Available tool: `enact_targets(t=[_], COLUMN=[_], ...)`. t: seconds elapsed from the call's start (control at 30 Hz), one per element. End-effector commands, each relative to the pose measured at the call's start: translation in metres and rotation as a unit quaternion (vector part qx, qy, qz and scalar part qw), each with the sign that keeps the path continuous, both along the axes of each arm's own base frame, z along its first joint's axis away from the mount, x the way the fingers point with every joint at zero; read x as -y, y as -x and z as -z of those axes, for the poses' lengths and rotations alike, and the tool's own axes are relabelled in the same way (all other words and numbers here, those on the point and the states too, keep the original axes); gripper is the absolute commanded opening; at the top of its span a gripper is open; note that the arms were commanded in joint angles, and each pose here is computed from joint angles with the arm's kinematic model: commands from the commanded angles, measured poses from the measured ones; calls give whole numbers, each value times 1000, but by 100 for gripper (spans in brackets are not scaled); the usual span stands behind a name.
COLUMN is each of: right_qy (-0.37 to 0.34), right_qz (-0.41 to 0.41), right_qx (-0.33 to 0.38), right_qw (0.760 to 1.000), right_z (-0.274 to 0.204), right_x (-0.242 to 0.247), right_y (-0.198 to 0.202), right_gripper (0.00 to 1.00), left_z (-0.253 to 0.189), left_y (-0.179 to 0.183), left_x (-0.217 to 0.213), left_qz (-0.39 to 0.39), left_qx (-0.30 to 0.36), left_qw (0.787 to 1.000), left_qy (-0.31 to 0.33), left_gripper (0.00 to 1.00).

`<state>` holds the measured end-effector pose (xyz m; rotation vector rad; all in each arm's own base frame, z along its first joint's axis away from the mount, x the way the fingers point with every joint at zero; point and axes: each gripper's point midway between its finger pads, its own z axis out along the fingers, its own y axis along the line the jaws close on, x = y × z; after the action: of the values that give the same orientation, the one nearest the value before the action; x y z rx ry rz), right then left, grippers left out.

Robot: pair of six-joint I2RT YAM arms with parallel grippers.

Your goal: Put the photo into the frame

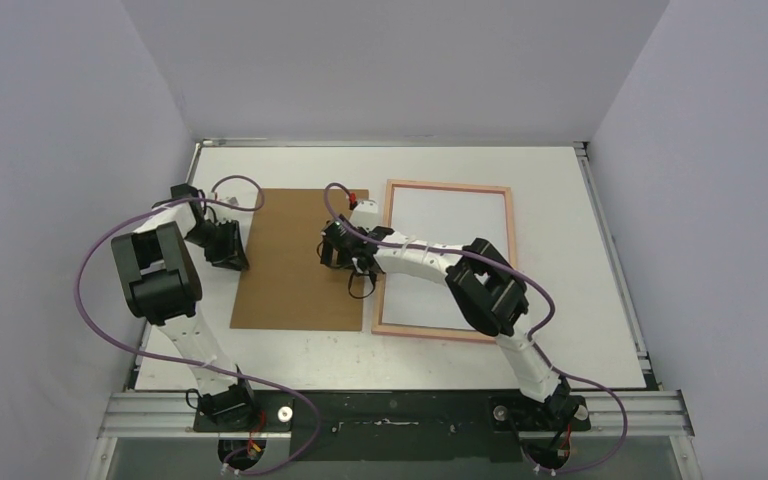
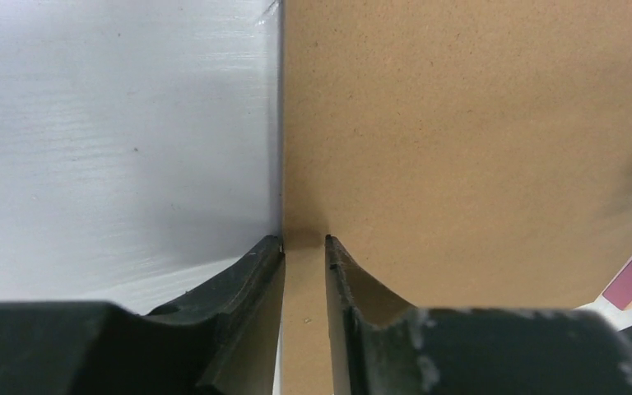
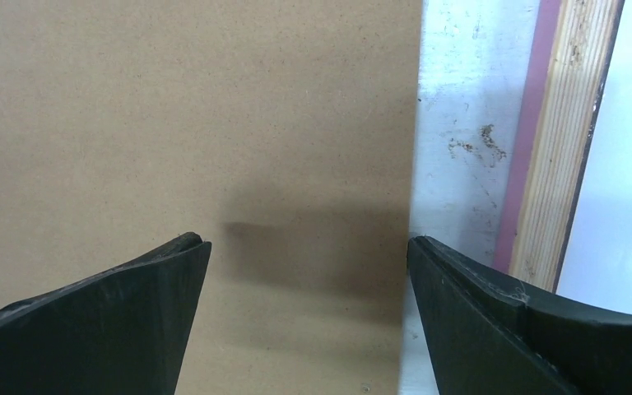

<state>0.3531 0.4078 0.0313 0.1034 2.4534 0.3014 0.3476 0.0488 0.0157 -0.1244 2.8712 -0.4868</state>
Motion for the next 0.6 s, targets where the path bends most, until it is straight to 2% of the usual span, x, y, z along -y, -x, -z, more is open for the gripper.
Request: enact_targets(t=[0.0,0.3,0.57], right_qy=[-49,-147,-213], right_qz=[-8,-30,-39], right_qx=[-28,-10,14], right_qw=[998,989,976], right_z=[8,-50,-104], right_x=[-18,-46,-50], right_y=[10,13,24], right_gripper=[94,95,95], left_z=[20,31,24], left_y=[2,8,9], left_x=[14,27,46], left_qz=[8,14,32], left_qx=[-20,-43,-42], left_qw=[999,998,997], left_qy=[28,53,63], left_gripper=[22,12,8])
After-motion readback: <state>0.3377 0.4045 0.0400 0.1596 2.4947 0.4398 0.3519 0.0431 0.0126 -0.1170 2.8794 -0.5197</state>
